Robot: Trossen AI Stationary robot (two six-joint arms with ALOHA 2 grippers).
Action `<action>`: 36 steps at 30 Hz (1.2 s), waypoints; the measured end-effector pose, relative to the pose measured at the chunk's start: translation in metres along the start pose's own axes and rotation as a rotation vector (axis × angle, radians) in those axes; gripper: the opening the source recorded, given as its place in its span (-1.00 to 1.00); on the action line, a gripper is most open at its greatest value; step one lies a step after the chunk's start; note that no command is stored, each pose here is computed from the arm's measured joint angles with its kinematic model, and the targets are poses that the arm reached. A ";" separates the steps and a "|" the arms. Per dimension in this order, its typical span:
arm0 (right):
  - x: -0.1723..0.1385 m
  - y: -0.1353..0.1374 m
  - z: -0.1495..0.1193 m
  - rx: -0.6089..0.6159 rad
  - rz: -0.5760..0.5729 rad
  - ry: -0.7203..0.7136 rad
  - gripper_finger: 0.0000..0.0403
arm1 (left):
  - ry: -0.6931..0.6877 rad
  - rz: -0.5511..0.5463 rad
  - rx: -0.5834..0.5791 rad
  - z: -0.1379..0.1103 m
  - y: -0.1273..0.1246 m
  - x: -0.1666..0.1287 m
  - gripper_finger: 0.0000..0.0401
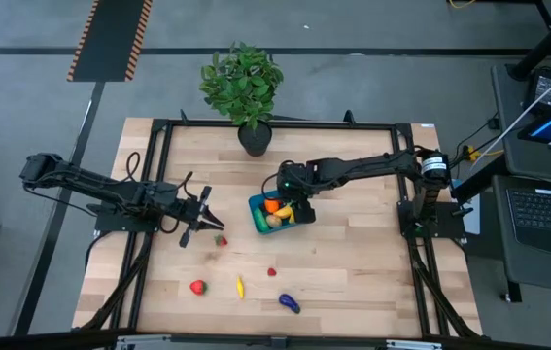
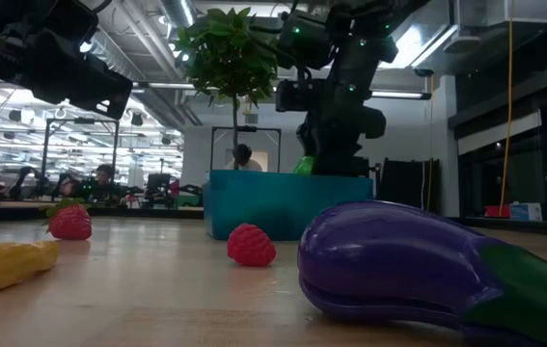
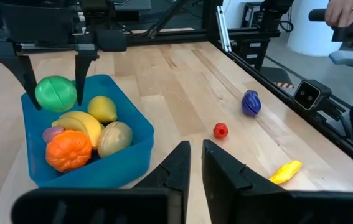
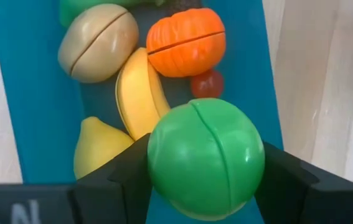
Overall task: Pick and placing Produce into tupperware
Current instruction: Put the green pear into the blue bin, then put the top red strawberry into the blue bin
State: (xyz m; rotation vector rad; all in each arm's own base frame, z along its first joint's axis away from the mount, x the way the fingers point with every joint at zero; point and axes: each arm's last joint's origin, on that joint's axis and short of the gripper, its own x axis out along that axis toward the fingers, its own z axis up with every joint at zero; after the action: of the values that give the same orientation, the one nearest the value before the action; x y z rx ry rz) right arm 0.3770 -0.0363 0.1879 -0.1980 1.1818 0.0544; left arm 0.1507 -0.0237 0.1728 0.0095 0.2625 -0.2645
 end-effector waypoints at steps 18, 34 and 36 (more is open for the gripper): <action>0.000 0.000 0.001 0.066 -0.003 -0.011 0.66 | 0.006 0.001 -0.001 -0.001 0.000 0.000 -0.99; -0.038 0.002 -0.007 0.134 0.003 0.010 0.65 | 0.011 0.003 -0.002 -0.001 0.000 0.000 -0.82; -0.054 0.001 -0.007 0.156 -0.004 -0.028 0.65 | 0.011 0.003 -0.003 -0.001 0.000 0.000 -0.81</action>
State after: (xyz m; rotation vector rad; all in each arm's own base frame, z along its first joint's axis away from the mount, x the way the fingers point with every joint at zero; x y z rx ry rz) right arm 0.3499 -0.0330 0.2350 -0.0618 1.1517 -0.0385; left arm 0.1505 -0.0236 0.1718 0.0088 0.2737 -0.2612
